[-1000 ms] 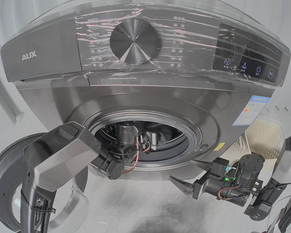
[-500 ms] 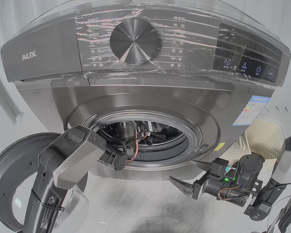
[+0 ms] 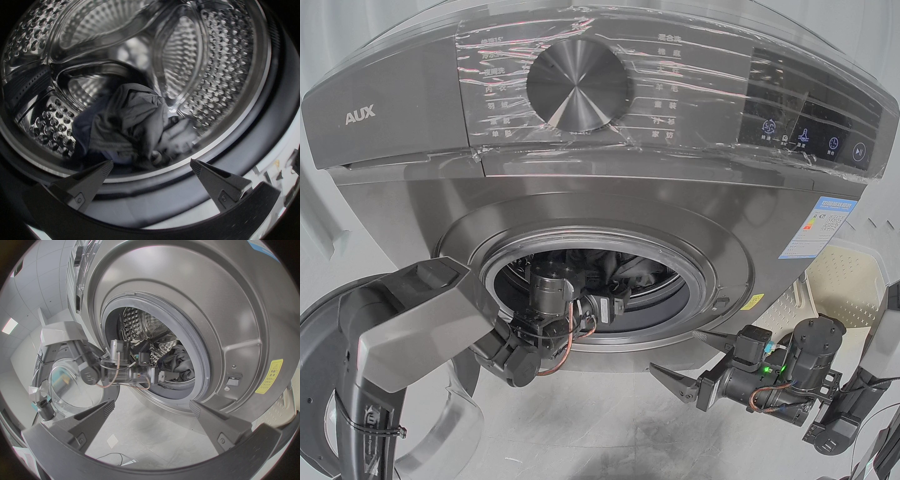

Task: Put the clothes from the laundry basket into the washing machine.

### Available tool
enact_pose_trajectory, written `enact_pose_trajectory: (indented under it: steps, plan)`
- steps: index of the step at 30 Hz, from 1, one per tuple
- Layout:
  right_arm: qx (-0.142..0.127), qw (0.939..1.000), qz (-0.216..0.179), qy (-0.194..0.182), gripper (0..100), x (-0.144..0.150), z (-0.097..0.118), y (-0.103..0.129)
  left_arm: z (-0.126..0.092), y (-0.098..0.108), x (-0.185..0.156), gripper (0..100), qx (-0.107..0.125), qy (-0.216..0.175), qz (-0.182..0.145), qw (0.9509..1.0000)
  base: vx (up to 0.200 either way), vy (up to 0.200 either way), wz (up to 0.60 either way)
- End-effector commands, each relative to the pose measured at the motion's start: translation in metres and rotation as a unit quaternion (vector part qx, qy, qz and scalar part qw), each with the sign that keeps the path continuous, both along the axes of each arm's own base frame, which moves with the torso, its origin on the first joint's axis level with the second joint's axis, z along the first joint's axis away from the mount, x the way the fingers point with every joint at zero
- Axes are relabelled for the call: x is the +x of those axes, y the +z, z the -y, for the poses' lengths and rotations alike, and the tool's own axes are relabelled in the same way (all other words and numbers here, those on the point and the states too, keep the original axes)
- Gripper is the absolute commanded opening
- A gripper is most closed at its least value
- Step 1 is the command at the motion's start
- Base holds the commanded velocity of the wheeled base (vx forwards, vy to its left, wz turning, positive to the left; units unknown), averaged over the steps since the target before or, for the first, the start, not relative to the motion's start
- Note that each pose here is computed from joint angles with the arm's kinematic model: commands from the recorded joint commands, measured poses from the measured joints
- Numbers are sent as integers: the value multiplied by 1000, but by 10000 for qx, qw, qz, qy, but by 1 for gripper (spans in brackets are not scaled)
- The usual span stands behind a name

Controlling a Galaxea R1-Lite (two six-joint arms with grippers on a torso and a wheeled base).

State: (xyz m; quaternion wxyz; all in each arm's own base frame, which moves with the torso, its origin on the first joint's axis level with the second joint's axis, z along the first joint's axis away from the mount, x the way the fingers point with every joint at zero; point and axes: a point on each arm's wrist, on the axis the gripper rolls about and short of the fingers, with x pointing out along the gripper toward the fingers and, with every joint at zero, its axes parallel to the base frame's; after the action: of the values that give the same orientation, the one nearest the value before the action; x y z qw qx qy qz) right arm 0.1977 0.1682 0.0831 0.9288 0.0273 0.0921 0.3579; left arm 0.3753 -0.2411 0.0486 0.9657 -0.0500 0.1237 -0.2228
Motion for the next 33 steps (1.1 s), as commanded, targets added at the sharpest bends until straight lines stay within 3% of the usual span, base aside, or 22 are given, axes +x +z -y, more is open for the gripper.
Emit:
enact_pose_trajectory:
  steps: [1, 5, 6, 9, 12, 15, 22, 26, 30, 33]
  plan:
    - [6, 10000, 18, 1, 100, 0, 0, 1, 0, 33, -52, 100, -40, -771, -84, 9970, 0, 0, 0]
    - [21, 10000, 36, -7, 100, 0, 0, 2, 2, 40, -60, 100, -124, -1060, -13, 9943, 0, 0, 0]
    - [26, 10000, 42, -7, 100, -1, 1, 2, 3, 46, -59, 100, -247, -1132, 117, 9932, 0, 0, 0]
    - [31, 10000, 48, -7, 100, 0, 0, 3, 8, 55, -51, 100, -487, -1105, 509, 9914, 0, 0, 0]
    - [26, 10000, 42, -7, 100, 0, 0, 2, 12, 53, -42, 100, -559, -1017, 664, 9910, 0, 0, 0]
    - [26, 10000, 42, -15, 100, 0, 1, 2, 10, 51, -47, 100, -513, -1033, 602, 9915, 0, 0, 0]
    - [2, 10000, -9, -17, 100, -3, 3, 1, 3, 51, -93, 100, -276, -1299, 307, 9907, 0, 0, 0]
    - [93, 9999, 116, 16, 100, -13, 11, 12, -8, 58, -129, 100, -184, -1397, 240, 9897, 0, 0, 0]
    - [212, 9993, 318, 51, 100, -27, 20, 26, -25, 66, -170, 100, -169, -1668, 193, 9857, 0, 0, 0]
    - [271, 9988, 390, 74, 100, -35, 22, 31, -32, 66, -183, 100, -109, -1726, 219, 9847, 0, 0, 0]
